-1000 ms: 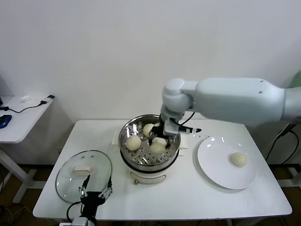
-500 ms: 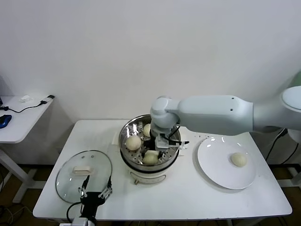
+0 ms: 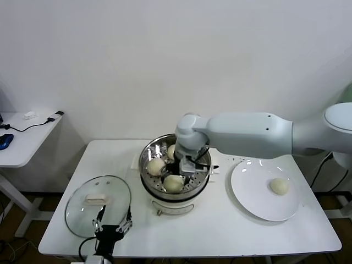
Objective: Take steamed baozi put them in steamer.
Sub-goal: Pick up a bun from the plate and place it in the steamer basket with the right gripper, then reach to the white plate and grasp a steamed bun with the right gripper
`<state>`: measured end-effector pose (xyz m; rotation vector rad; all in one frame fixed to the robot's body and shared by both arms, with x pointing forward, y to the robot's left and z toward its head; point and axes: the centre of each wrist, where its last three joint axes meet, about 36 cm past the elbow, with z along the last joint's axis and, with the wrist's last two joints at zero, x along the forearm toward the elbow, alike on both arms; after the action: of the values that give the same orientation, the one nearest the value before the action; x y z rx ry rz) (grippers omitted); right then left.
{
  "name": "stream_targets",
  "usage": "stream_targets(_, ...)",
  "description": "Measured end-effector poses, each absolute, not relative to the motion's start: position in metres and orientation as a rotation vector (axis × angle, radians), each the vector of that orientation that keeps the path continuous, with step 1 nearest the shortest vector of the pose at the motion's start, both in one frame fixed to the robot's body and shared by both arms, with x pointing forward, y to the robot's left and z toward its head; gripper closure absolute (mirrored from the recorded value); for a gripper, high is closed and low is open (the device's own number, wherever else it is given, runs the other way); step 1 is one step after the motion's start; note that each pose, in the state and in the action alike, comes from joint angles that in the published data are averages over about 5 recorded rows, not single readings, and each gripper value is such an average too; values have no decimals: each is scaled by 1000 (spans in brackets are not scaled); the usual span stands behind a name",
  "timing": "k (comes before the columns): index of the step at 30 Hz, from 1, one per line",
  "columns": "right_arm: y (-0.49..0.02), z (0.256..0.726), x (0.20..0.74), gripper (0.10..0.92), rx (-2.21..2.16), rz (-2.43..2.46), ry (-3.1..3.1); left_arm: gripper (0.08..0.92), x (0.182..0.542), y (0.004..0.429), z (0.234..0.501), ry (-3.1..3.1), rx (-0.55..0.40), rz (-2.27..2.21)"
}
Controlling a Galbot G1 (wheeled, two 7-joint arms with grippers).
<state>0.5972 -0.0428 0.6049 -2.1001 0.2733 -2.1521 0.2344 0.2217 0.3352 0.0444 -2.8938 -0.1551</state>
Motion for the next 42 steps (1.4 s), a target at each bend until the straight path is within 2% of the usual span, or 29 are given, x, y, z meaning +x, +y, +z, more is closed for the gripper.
stream_targets(5,-59,628,608,200,-2129,-2170,353,177,233,222,336,-2897,44,-155)
stream_targets(10,-99,662,629,200,-2182,-2225,557,177,232,220,337,-2900,39,-153)
stream_targets(17,-203,714,658,200,-2235,-2336,1120,177,231,220,338,-2905,22,-155)
stream_targets(21,-273,719,659,200,-2254,-2367,1447,177,233,220,339,-2910,18,-154)
stream_targets(26,-355,697,648,200,-2267,-2357,1815,177,232,221,339,-2913,24,-154)
stream_targets(31,-420,650,632,200,-2269,-2314,2117,177,231,223,339,-2908,33,-156)
stream_targets(42,-489,555,615,200,-2217,-2304,2499,177,226,225,335,-2887,56,-157)
